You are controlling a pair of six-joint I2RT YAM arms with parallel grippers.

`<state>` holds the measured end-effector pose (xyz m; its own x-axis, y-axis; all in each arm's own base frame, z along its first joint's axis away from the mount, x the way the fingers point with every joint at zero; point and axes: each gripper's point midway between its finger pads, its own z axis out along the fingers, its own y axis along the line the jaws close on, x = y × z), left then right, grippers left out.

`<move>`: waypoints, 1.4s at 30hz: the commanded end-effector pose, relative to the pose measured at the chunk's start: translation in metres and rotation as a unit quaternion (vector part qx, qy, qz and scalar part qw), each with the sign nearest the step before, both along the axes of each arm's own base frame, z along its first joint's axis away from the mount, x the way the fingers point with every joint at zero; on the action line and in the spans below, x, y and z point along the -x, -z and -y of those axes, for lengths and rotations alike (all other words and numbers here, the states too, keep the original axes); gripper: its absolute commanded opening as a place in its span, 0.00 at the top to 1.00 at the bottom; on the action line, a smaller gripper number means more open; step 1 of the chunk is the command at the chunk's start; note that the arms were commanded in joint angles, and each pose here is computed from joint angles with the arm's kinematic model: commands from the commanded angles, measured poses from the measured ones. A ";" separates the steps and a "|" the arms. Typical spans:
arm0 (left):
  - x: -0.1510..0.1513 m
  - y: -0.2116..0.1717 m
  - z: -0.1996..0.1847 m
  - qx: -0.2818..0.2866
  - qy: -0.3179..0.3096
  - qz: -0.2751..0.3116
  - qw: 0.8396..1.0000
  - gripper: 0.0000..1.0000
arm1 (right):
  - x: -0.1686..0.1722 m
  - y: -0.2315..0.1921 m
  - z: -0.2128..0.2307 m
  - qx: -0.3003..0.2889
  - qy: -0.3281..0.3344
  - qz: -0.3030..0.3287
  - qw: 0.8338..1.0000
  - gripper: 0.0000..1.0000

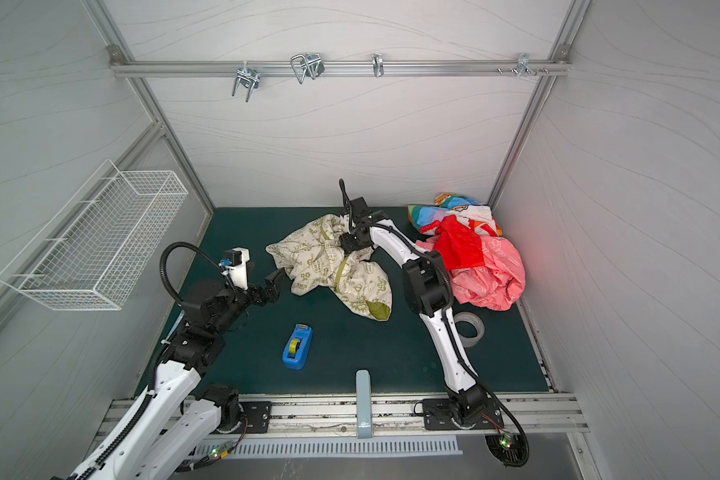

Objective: Pick out a specific cloth from the pile
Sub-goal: 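Carry the cream cloth toward the left gripper and lay it down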

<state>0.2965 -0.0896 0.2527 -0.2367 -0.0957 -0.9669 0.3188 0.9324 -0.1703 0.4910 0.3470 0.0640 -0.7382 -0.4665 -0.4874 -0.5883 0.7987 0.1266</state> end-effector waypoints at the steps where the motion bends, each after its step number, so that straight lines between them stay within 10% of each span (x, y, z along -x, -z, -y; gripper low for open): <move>1: -0.001 -0.011 0.001 0.003 0.001 0.024 1.000 0.01 | 0.031 0.042 -0.008 0.069 -0.026 -0.047 0.996 0.33; 19: -0.005 -0.004 -0.003 -0.008 -0.011 0.019 1.000 0.01 | 0.036 0.000 -0.155 -0.104 -0.159 0.075 0.979 0.17; 35: -0.007 -0.006 0.003 0.011 0.002 0.014 1.000 0.01 | -0.016 -0.026 -0.147 -0.167 -0.063 0.114 0.977 0.16; 42: -0.006 -0.008 0.002 0.009 -0.002 0.009 1.000 0.01 | 0.009 -0.069 -0.128 -0.163 -0.087 0.111 0.976 0.01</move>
<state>0.3010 -0.0899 0.2386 -0.2739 -0.1031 -0.9562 0.3053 0.9335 -0.1881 0.4857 0.4804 0.0661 -0.5896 -0.3936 -0.7053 -0.7201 0.6516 0.2383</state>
